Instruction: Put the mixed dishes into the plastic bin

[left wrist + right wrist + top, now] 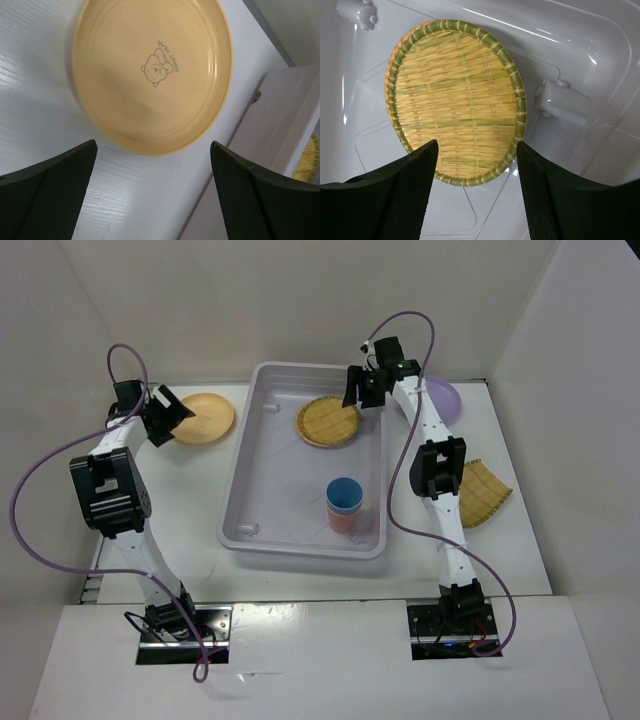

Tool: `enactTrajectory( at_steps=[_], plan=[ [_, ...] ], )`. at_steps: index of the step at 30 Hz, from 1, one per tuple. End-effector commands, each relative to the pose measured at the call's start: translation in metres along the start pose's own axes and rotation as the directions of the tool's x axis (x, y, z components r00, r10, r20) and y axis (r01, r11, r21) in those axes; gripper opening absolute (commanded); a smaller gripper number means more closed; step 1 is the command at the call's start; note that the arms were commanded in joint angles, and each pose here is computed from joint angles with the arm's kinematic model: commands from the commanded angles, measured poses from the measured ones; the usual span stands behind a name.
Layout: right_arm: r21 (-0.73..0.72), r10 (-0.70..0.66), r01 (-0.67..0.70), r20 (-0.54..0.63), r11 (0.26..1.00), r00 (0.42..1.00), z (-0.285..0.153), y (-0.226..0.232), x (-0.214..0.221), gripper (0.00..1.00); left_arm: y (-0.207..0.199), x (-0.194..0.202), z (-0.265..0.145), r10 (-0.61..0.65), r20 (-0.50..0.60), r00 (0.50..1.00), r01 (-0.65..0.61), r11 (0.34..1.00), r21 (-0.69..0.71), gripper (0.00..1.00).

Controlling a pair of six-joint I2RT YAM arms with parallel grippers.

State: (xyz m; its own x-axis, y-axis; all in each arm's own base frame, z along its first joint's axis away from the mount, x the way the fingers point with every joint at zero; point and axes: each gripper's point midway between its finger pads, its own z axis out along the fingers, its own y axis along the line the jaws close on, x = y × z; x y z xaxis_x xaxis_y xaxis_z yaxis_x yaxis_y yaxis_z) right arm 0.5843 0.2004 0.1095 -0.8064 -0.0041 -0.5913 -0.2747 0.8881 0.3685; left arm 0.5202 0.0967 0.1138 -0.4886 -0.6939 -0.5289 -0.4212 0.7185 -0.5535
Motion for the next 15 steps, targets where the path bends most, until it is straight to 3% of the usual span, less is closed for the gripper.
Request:
enactTrajectory(
  at_steps=[1,9,15],
  plan=[
    [-0.007,-0.068,0.069,0.076,0.998,0.995,-0.038,0.029,-0.028,0.69,0.006,0.002,0.006,0.015,-0.003,1.000,-0.015,1.000,0.000,1.00],
    [0.002,-0.112,0.114,0.214,0.993,0.970,-0.096,0.058,-0.068,0.72,0.018,0.008,0.016,0.021,-0.027,0.999,-0.022,0.999,-0.035,1.00],
    [0.056,-0.099,0.093,0.123,0.994,0.987,-0.059,0.037,-0.042,0.71,0.022,0.012,0.020,0.019,-0.033,0.999,-0.020,0.999,-0.039,1.00]
  ],
)
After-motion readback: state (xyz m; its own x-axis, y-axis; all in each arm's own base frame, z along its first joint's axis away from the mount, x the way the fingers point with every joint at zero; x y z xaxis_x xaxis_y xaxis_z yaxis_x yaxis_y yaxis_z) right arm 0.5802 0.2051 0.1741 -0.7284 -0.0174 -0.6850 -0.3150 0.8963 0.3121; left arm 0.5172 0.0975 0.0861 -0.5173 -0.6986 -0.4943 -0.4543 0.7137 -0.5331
